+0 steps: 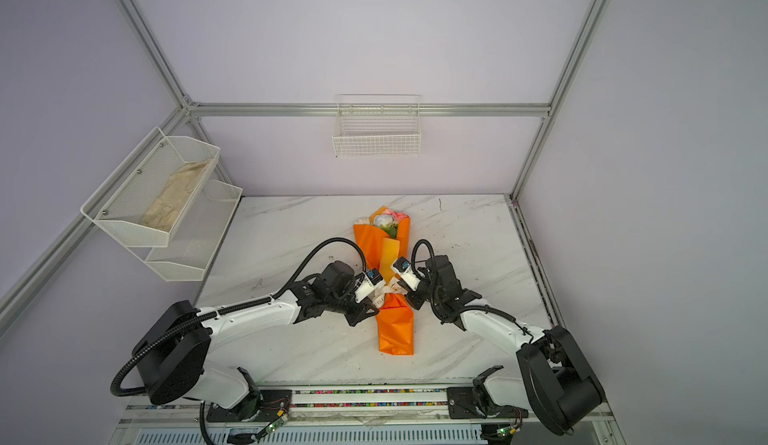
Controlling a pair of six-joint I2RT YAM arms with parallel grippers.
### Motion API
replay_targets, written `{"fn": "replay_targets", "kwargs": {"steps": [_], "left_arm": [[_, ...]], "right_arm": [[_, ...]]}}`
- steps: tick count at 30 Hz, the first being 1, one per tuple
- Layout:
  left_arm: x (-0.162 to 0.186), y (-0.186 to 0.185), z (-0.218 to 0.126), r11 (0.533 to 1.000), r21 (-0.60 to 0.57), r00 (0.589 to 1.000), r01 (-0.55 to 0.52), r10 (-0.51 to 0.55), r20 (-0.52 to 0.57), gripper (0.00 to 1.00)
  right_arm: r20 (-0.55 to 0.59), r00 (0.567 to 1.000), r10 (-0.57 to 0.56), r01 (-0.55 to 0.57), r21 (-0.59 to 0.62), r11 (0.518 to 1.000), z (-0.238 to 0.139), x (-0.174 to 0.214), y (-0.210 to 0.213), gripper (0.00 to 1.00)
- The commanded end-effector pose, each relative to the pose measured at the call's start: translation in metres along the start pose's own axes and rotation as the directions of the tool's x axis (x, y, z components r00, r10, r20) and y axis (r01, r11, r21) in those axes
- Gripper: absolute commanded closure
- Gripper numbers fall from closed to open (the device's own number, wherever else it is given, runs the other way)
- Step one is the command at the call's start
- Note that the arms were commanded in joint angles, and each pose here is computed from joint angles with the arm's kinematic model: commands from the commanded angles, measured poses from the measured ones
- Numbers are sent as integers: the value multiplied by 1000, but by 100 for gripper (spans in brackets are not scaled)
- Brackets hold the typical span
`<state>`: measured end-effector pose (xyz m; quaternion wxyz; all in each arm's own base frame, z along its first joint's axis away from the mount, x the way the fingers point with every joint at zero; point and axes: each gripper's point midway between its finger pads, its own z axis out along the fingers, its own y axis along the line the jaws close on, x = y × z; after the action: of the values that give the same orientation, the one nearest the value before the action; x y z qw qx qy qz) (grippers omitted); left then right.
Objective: Tie the bouquet of fake flowers
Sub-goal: 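Lower the bouquet and pull the bow loops apart with both grippers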
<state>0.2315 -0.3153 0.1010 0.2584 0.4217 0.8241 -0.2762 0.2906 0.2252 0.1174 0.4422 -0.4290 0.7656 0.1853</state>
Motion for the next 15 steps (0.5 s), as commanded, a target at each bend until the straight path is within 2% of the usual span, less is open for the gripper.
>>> {"fn": "replay_targets", "kwargs": {"steps": [1,9,11,13,15], "left_arm": [[-52,-11,-21,999,21,989,-49,46,138,69],[-58,-11,-21,998,42,985,-49,41,167,64],[-60,-12,-22,998,47,984,-51,42,174,66],[-61,-12,-22,997,54,983,-50,40,180,80],[-62,-11,-22,998,49,981,-45,35,188,82]], "right_arm": [[8,1000,14,-14,-3,1000,0,-8,-3,97],[7,1000,14,-14,-2,1000,2,-7,-3,97],[7,1000,14,-14,-2,1000,2,-7,-3,97],[5,1000,15,-15,-3,1000,2,-6,-3,97],[8,1000,14,-14,-2,1000,2,-7,-3,97]]}}
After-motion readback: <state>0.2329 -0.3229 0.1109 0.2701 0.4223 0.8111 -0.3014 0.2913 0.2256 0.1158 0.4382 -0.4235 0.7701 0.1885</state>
